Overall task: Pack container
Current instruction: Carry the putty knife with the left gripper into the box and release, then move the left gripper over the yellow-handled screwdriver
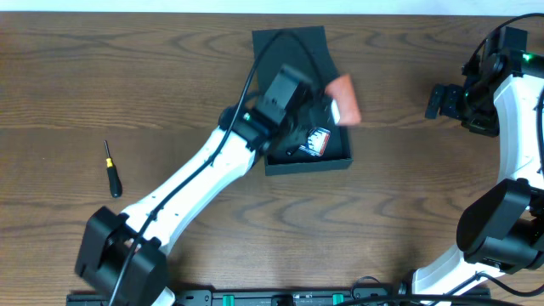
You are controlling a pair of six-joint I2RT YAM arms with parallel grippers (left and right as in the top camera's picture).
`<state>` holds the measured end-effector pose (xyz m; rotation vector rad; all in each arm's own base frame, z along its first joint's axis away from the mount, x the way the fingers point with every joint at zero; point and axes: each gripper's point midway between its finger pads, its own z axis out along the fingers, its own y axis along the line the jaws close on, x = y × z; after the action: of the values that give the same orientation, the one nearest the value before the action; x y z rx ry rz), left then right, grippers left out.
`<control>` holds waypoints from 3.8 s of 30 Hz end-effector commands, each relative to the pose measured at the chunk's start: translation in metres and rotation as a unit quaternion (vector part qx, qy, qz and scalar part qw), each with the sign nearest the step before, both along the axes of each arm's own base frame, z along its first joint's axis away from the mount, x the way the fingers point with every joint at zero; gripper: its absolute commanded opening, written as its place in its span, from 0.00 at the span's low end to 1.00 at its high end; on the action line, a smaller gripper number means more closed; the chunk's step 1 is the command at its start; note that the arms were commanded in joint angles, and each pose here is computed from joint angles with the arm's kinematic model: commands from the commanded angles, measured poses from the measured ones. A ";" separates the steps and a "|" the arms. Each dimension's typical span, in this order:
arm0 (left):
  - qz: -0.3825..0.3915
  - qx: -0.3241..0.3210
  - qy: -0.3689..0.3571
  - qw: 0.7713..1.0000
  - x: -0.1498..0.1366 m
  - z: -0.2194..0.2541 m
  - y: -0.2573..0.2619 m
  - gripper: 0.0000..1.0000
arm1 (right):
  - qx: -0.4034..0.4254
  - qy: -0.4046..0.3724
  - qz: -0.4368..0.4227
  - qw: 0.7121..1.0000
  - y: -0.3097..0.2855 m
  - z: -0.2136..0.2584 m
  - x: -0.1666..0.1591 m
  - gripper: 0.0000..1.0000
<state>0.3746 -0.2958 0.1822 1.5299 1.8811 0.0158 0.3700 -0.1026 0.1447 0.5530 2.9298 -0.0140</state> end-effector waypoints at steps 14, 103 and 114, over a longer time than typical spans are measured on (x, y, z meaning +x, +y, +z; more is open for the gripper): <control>0.029 0.005 0.126 0.992 0.015 -0.054 0.007 0.06 | 0.000 0.005 0.003 1.000 -0.002 -0.004 -0.001 0.99; 0.708 -0.064 0.162 0.685 -0.090 -0.013 0.423 0.99 | -0.002 0.016 0.011 1.000 -0.004 -0.005 -0.007 0.99; 0.674 -0.076 0.272 0.683 -0.081 -0.111 0.401 0.98 | -0.005 0.013 0.022 1.000 -0.005 -0.004 -0.005 0.99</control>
<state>0.2949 0.1118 0.0877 -0.3547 2.9071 0.1476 0.3660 -0.1036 0.1437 0.5070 2.9534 -0.0180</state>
